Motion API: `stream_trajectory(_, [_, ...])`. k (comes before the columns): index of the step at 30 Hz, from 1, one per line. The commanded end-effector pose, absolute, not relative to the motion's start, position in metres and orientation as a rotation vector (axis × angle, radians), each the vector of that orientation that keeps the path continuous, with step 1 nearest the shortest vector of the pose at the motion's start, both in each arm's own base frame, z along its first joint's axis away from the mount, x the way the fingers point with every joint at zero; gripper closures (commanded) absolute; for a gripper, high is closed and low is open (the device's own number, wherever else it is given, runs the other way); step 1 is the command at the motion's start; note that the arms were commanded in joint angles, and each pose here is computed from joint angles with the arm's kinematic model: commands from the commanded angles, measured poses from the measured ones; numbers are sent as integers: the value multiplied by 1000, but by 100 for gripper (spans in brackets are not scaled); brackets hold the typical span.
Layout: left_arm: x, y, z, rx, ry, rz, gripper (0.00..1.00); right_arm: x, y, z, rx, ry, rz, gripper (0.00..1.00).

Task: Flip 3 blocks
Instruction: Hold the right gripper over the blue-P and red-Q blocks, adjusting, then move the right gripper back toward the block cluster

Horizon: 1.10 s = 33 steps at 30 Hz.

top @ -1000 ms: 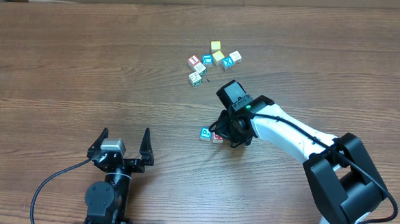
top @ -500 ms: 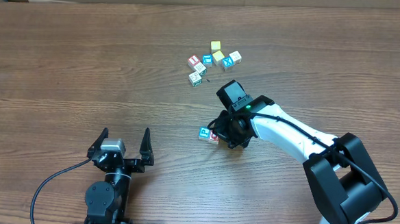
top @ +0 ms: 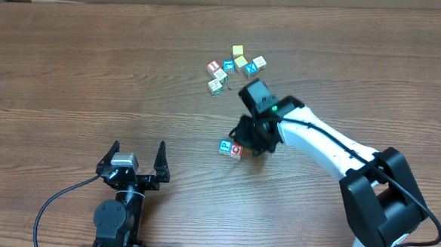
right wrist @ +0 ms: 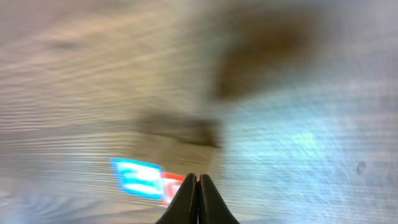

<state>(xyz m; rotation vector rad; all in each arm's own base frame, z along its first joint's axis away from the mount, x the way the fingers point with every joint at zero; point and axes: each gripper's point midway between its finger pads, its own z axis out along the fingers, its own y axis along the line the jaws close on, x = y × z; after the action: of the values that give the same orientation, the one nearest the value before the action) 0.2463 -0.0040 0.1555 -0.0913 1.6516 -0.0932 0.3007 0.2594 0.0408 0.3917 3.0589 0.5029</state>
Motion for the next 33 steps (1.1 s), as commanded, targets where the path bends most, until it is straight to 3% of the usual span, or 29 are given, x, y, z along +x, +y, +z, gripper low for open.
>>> stream_trajectory(1, [246,-7,156,-62,1646,-88,0,339,275,91,193,2902,582,96])
stream_trajectory(12, [246,-7,156,-62,1646,-88,0,362,281,100,172,2769,518,96])
stream_trajectory(33, [246,-7,156,-61,1646,-88,0,341,302,30,53,2813,291,96])
